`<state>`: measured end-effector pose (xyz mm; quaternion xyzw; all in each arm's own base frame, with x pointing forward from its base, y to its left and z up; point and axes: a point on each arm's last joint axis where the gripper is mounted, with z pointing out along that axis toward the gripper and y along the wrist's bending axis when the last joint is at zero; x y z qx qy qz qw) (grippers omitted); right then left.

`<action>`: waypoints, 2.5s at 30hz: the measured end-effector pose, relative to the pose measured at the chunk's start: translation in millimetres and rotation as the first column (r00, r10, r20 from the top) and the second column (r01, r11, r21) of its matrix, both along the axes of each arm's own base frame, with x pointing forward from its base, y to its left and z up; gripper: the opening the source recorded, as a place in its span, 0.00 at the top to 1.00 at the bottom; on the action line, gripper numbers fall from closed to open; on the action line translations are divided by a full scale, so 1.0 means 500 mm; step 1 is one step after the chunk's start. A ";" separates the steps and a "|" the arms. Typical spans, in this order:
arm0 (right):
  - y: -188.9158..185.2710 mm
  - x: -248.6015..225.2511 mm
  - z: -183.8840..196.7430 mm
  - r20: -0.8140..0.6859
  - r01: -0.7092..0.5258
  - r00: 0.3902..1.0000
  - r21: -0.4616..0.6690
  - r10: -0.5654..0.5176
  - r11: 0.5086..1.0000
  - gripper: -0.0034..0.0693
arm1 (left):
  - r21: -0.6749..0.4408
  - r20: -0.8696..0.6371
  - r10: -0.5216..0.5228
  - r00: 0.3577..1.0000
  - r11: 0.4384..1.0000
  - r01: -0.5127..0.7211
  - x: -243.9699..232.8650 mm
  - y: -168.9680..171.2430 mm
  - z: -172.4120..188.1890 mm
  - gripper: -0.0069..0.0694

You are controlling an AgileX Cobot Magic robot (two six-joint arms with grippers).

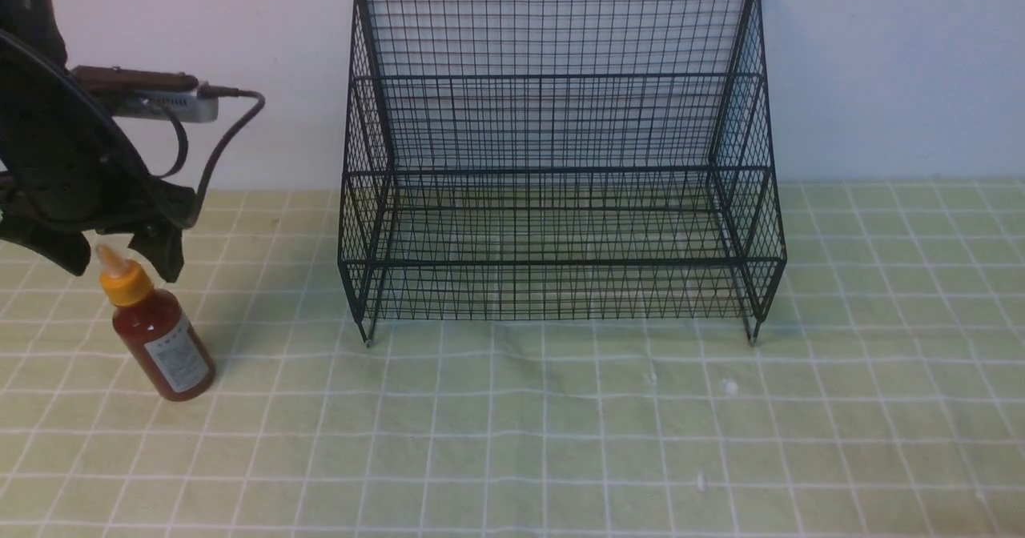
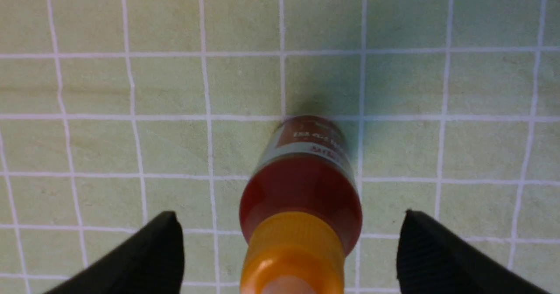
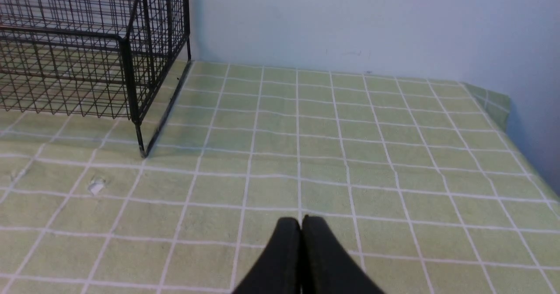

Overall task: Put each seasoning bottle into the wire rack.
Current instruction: Use the left arm to grab the condiment bottle closest to it, then use the left arm to put the condiment bottle back on the shelf

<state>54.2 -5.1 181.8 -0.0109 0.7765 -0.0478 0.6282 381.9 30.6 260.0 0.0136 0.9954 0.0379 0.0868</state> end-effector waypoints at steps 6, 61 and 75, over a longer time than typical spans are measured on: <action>0.000 0.000 0.000 0.000 0.000 1.000 0.000 0.000 1.000 0.97 | -0.003 -0.070 0.002 0.998 1.000 -0.002 0.002 0.000 -0.026 0.22; 0.000 0.000 0.000 0.000 0.000 1.000 0.000 0.000 1.000 0.97 | -0.112 0.323 -0.342 0.882 0.912 0.395 0.027 -0.354 0.145 0.53; 0.000 0.000 0.000 0.000 0.000 1.000 0.000 0.000 1.000 0.97 | -0.103 0.246 -0.364 0.898 0.912 0.398 0.067 -0.373 0.055 0.50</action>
